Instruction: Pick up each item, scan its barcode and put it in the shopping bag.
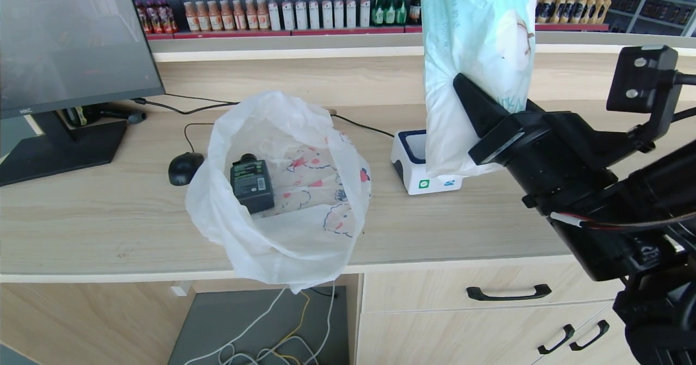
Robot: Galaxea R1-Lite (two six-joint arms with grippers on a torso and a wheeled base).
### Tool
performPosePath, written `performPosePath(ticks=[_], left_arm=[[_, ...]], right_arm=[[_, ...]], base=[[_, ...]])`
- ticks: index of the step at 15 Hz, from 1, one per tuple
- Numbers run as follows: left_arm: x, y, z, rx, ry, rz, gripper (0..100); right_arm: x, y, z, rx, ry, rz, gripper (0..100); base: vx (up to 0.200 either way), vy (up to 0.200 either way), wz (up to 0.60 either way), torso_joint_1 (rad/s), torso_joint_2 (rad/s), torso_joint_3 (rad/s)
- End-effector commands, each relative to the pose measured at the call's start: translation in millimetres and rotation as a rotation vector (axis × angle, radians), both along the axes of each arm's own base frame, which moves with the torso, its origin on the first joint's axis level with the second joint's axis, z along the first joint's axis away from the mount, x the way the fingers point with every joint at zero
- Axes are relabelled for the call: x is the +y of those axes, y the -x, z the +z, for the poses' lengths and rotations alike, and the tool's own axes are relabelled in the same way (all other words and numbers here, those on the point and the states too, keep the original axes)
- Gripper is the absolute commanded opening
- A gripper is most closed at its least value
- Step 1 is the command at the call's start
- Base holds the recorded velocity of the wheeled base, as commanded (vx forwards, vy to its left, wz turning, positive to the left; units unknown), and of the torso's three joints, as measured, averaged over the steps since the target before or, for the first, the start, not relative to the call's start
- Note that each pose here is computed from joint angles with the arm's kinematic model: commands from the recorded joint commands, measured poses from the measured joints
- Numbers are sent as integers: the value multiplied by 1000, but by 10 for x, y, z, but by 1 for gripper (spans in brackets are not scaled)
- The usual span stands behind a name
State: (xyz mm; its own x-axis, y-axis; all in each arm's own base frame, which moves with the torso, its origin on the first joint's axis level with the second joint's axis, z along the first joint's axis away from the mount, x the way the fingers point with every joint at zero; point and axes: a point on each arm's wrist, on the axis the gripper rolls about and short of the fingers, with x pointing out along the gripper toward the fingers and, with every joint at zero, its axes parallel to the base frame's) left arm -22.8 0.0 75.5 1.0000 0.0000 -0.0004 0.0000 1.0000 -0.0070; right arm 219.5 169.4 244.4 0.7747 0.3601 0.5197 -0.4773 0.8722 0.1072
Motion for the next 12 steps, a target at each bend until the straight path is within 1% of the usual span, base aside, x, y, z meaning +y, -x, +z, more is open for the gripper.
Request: performPosePath(ticks=[1, 9, 12], left_arm=[[0, 0, 0, 0, -1, 0, 100], [0, 0, 0, 0, -5, 0, 100], [0, 0, 0, 0, -2, 0, 100]], right_arm=[[-72, 95, 60, -17, -11, 1, 0], [-94, 130, 109, -39, -14, 19, 0], [-80, 106, 104, -36, -15, 19, 0]], base=[[0, 0, 0, 0, 0, 0], [0, 0, 0, 0, 0, 0], [0, 200, 0, 2, 2, -2]])
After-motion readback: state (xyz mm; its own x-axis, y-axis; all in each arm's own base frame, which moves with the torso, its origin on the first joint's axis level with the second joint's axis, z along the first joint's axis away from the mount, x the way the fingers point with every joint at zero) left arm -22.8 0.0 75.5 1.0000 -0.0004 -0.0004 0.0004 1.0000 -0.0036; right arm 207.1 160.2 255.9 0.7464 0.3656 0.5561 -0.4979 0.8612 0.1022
